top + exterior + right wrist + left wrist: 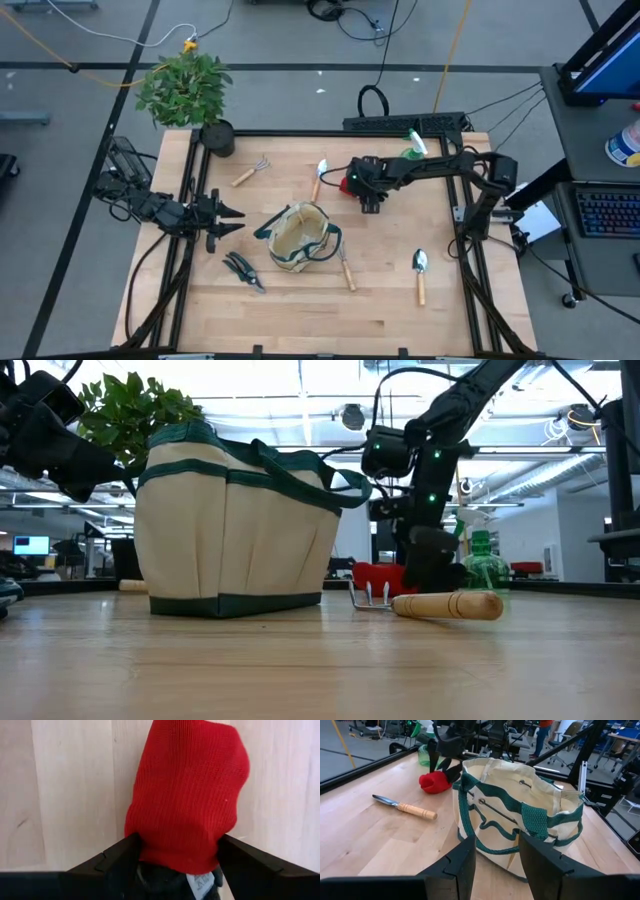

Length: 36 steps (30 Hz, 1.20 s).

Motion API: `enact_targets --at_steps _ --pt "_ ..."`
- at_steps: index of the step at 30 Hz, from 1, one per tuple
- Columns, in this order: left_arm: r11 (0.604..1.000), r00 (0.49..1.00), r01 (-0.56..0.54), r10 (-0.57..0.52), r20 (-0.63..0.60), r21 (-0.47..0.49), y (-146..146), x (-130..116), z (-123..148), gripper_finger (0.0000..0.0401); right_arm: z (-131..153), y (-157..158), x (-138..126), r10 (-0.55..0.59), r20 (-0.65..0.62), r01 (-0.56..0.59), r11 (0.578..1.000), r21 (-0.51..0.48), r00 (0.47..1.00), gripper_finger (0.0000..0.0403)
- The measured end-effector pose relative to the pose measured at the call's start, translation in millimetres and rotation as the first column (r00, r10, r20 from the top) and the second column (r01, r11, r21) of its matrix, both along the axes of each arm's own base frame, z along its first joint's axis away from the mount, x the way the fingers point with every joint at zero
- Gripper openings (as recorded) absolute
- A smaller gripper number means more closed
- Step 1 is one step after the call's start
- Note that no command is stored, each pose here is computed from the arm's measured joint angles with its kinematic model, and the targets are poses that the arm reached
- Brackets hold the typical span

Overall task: Pick & Place Garden tools in Gardening bag
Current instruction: Put the red glove into the brown bag

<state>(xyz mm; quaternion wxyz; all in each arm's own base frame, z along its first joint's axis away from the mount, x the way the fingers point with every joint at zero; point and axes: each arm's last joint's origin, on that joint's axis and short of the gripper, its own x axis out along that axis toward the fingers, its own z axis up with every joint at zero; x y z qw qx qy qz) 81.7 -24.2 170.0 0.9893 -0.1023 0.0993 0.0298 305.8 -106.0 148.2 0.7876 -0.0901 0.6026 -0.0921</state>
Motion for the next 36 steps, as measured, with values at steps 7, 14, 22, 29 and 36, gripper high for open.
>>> enact_targets --at_steps 7,14,22,29,36 --pt "1.0 1.0 0.0 0.0 0.0 -0.001 0 0 0 0.0154 4 7 0 -0.021 0.019 0.021 1.0 0.006 1.0 0.0179" --pt "1.0 1.0 0.0 0.0 0.0 -0.001 0 0 0 0.0154 40 19 -4 -0.006 0.156 0.008 1.0 -0.013 0.988 0.0033" --pt "1.0 1.0 0.0 0.0 0.0 -0.002 0 0 0 0.0154 108 25 -25 -0.099 0.455 0.105 0.994 0.012 0.885 0.0029" --pt "1.0 1.0 -0.002 0.002 0.0 -0.014 0 0 0 0.0154 176 37 -47 -0.109 0.797 -0.138 0.962 0.235 0.594 0.0029" --pt "1.0 1.0 -0.003 0.003 0.0 -0.015 0 0 0 0.0154 214 49 -54 -0.062 0.934 -0.538 0.803 0.256 0.352 0.0029"
